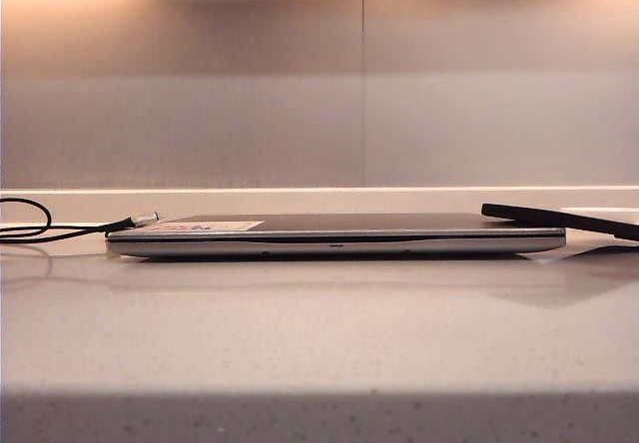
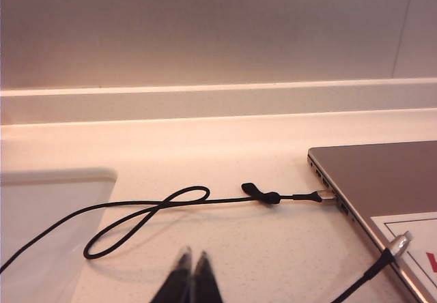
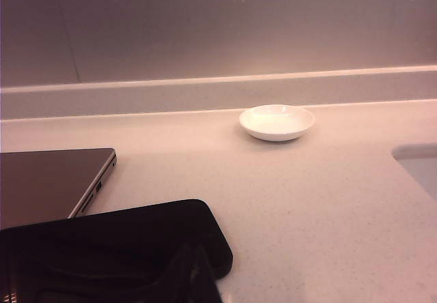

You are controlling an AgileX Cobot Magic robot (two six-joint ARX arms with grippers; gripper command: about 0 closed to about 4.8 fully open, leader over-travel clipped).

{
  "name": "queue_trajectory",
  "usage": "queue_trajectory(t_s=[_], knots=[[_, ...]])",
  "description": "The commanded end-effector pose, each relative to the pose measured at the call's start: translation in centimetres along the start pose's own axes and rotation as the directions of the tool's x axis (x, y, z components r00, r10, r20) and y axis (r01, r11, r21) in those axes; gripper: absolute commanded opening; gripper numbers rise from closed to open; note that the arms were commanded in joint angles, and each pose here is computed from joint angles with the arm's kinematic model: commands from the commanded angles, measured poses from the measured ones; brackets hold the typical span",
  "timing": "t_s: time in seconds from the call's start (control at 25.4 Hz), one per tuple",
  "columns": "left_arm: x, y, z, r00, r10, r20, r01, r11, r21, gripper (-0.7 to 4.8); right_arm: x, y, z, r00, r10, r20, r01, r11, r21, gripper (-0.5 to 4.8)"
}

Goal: Pick up the charging cable and the phone, plug the charging cable into the charging port on the phone, and finally place them back on the table.

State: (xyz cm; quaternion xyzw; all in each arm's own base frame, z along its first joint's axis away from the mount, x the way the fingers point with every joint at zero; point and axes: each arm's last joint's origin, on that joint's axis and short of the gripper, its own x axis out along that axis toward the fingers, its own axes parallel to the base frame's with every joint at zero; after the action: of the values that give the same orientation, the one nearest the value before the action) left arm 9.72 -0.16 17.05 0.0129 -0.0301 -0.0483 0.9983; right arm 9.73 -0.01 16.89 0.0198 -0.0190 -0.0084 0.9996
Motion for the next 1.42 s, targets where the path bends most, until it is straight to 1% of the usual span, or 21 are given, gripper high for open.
queue_trajectory(t_s=[0.04,0.16,0.35,0.43,0.47,0.51,0.59,0.71,0.83,0.94,1.06,1.22,1.26,1.34,1.42], knots=[[0.0,0.0,0.3,1.000,-0.002,0.017,0.002,1.000,0.008,-0.06,0.0,0.0,0.4,1.000,0.002,0.029,-0.002,1.000,-0.012,-0.06],[0.0,0.0,0.3,1.000,-0.002,0.017,0.002,1.000,0.008,-0.06,0.0,0.0,0.4,1.000,0.003,0.029,-0.001,0.999,-0.050,-0.06],[0.0,0.0,0.3,1.000,-0.003,0.021,0.003,1.000,0.006,-0.06,-0.1,0.0,0.8,0.999,0.003,0.041,-0.002,0.999,-0.045,-0.06],[-0.1,0.0,0.7,0.999,-0.002,0.045,0.002,1.000,0.001,-0.06,-0.3,0.1,1.5,0.999,0.004,0.054,-0.002,0.999,-0.042,-0.06],[-0.1,0.0,1.4,0.996,-0.002,0.089,0.005,0.999,-0.044,-0.06,-0.5,0.1,2.4,0.998,0.003,0.063,-0.001,0.999,-0.042,-0.06],[-0.2,0.0,1.9,0.994,-0.001,0.107,0.009,0.997,-0.075,-0.06,-0.6,0.1,3.0,0.997,0.001,0.072,0.002,0.999,-0.041,-0.06],[-0.6,0.0,3.7,0.987,-0.001,0.158,0.018,0.994,-0.108,-0.06,-1.3,0.2,5.1,0.995,-0.001,0.103,0.005,0.999,-0.039,-0.06],[-1.3,0.0,6.4,0.973,-0.001,0.231,0.024,0.995,-0.098,-0.06,-2.0,0.2,7.6,0.996,-0.004,0.092,0.007,0.999,-0.035,-0.06],[-1.3,0.0,8.7,0.969,-0.001,0.248,0.025,0.995,-0.095,-0.06,-1.6,0.3,9.7,0.997,-0.003,0.072,0.006,0.999,-0.036,-0.06],[-0.5,0.2,10.3,0.976,-0.001,0.217,0.023,0.995,-0.099,-0.06,-0.7,0.5,11.8,0.999,0.012,0.046,-0.011,0.999,-0.038,-0.06],[1.2,0.4,11.6,0.988,-0.001,0.153,0.018,0.994,-0.108,-0.06,0.7,0.8,14.3,0.996,0.085,0.020,-0.085,0.996,-0.040,-0.06],[3.9,0.6,12.2,0.998,-0.011,0.066,0.019,0.993,-0.119,-0.06,2.5,1.3,16.3,0.984,0.179,-0.015,-0.179,0.983,-0.036,-0.06],[4.5,0.5,12.2,0.998,-0.023,0.054,0.030,0.992,-0.122,-0.06,2.7,1.5,16.4,0.982,0.189,-0.017,-0.189,0.981,-0.036,-0.06],[6.4,-0.3,11.7,0.996,-0.086,0.014,0.087,0.989,-0.117,-0.06,3.4,2.3,16.9,0.971,0.239,-0.025,-0.240,0.970,-0.032,-0.06],[8.4,-1.9,10.4,0.981,-0.180,-0.068,0.175,0.982,-0.075,-0.06,3.9,3.9,16.6,0.938,0.342,-0.054,-0.343,0.939,-0.024,-0.06]])
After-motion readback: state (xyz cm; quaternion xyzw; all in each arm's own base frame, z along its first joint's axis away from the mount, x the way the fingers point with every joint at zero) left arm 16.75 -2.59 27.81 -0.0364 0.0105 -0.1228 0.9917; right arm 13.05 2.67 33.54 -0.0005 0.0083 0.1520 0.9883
